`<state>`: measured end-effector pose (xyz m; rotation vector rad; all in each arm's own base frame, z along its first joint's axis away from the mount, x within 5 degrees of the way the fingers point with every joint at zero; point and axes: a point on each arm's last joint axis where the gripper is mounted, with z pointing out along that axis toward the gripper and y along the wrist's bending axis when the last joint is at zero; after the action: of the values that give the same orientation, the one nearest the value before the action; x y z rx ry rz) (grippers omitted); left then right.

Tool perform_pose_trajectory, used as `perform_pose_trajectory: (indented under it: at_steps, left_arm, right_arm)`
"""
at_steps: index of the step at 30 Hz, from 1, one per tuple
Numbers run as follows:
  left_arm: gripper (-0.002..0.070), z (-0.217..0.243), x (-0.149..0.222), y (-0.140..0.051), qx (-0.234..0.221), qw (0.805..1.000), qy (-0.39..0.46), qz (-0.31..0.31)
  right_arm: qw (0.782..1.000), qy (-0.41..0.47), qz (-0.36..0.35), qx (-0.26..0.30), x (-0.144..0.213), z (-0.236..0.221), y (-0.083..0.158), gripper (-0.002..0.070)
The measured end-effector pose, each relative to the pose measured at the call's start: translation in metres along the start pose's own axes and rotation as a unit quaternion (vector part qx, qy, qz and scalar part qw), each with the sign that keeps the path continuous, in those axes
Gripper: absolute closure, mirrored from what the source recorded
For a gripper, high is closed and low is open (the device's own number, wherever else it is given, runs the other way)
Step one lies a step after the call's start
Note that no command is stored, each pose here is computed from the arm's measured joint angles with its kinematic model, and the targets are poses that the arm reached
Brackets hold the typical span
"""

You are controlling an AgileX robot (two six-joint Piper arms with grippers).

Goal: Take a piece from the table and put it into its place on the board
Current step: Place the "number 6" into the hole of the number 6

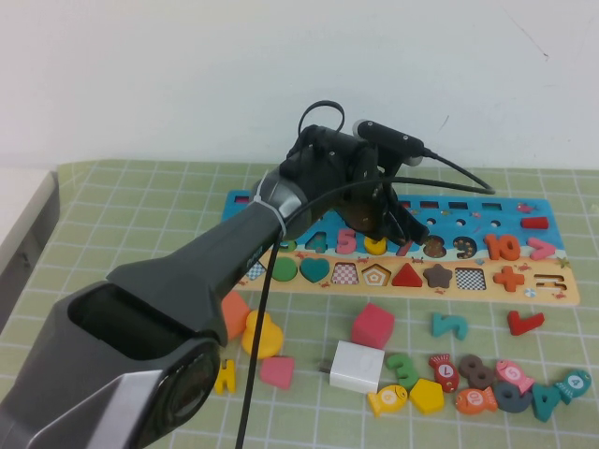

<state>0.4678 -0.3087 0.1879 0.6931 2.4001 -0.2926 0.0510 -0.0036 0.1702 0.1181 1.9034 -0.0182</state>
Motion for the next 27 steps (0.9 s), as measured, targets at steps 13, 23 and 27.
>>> perform_pose_trajectory:
  at_steps: [13, 23, 27]
  left_arm:
    - [0.0676, -0.012, -0.015, -0.001, 0.001, 0.998, -0.056, -0.003]
    - [0.0677, -0.005, -0.011, -0.002, -0.005, 0.999, -0.052, 0.001]
    - [0.0677, -0.001, -0.008, -0.002, -0.008, 0.999, -0.043, 0.003]
  right_arm:
    - [1.000, 0.000, 0.000, 0.000, 0.000, 0.000, 0.000, 0.0678]
    - [1.000, 0.000, 0.000, 0.000, 0.000, 0.000, 0.000, 0.0678]
    - [1.000, 0.000, 0.000, 0.000, 0.000, 0.000, 0.000, 0.0678]
